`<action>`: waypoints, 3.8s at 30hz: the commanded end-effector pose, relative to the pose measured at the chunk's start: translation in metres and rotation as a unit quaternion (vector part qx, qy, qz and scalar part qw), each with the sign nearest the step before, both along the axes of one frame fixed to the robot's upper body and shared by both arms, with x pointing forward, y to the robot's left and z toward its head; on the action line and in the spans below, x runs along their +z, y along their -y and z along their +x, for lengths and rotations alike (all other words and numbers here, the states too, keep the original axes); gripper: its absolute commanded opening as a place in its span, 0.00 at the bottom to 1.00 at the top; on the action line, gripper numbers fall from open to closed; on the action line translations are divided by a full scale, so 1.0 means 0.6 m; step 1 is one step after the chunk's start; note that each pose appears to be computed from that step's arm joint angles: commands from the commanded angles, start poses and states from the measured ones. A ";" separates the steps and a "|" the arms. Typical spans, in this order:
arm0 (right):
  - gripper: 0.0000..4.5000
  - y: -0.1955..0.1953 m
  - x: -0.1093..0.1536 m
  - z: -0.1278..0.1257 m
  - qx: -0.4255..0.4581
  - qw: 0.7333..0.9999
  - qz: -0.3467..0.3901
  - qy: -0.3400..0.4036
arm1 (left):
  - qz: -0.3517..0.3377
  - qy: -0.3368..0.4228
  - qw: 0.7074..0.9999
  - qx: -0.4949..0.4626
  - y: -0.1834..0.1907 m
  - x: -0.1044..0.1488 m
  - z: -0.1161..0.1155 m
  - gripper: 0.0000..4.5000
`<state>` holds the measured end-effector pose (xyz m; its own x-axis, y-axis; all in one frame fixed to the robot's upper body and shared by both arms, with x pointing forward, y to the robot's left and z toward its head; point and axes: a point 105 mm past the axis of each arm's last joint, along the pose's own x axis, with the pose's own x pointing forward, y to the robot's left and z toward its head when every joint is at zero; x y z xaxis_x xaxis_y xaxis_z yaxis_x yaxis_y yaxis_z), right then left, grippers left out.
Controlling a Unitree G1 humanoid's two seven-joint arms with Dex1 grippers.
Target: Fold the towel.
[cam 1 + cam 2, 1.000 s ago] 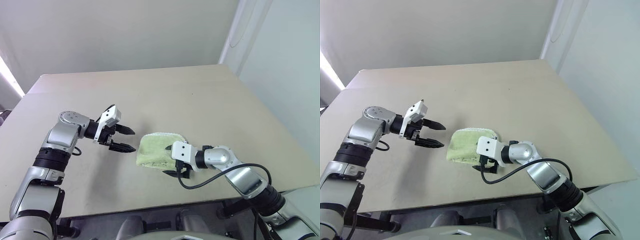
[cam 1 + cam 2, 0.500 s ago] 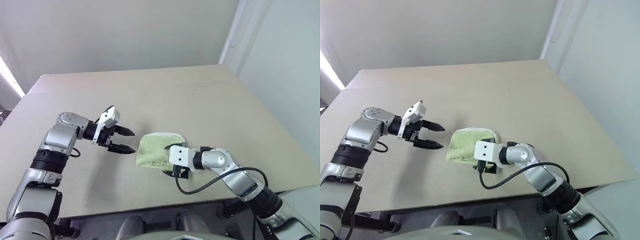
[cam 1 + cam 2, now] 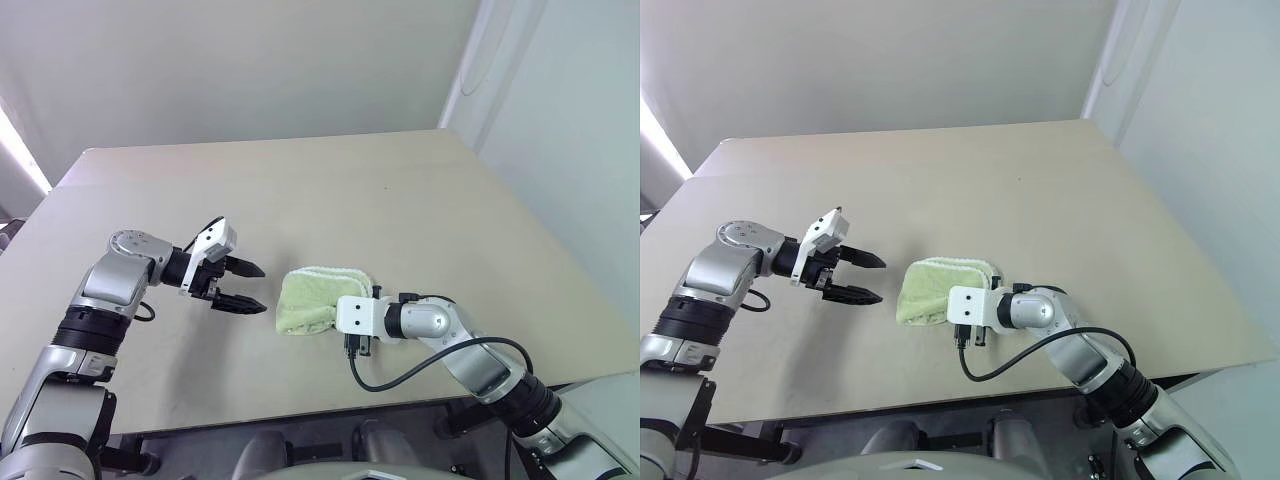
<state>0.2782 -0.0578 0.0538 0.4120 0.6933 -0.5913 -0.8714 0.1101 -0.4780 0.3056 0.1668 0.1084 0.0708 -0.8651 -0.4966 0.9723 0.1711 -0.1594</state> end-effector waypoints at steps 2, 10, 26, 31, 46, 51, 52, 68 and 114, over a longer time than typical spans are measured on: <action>0.25 0.010 0.060 0.018 -0.021 0.998 0.046 0.028 | -0.003 0.018 1.000 -0.006 0.005 0.011 0.003 1.00; 0.25 0.041 0.184 0.032 -0.084 0.976 0.202 0.021 | 0.001 0.017 1.000 -0.002 0.006 0.006 0.014 1.00; 0.00 0.301 0.272 0.122 -0.368 0.892 0.224 0.138 | -0.003 0.027 1.000 -0.001 0.016 0.000 0.037 1.00; 0.00 0.350 0.271 0.122 -0.395 0.886 0.175 0.166 | -0.004 0.030 1.000 -0.001 0.017 -0.008 0.042 1.00; 0.00 0.223 0.037 0.054 -0.315 0.945 0.085 0.033 | 0.002 0.042 0.999 0.008 -0.001 -0.021 0.046 1.00; 0.00 0.212 0.024 0.035 -0.291 0.953 0.077 0.019 | 0.004 0.042 0.999 0.008 -0.005 -0.025 0.044 1.00; 0.00 0.214 0.024 0.036 -0.297 0.951 0.080 0.019 | 0.004 0.042 0.999 0.008 -0.005 -0.026 0.044 1.00; 0.90 0.225 0.188 0.047 -0.319 0.868 0.379 -0.009 | -0.028 0.022 0.999 0.031 -0.009 -0.023 0.050 1.00; 0.90 0.155 0.163 -0.085 -0.125 0.922 0.318 -0.182 | -0.162 0.089 0.974 0.130 -0.010 0.061 0.076 1.00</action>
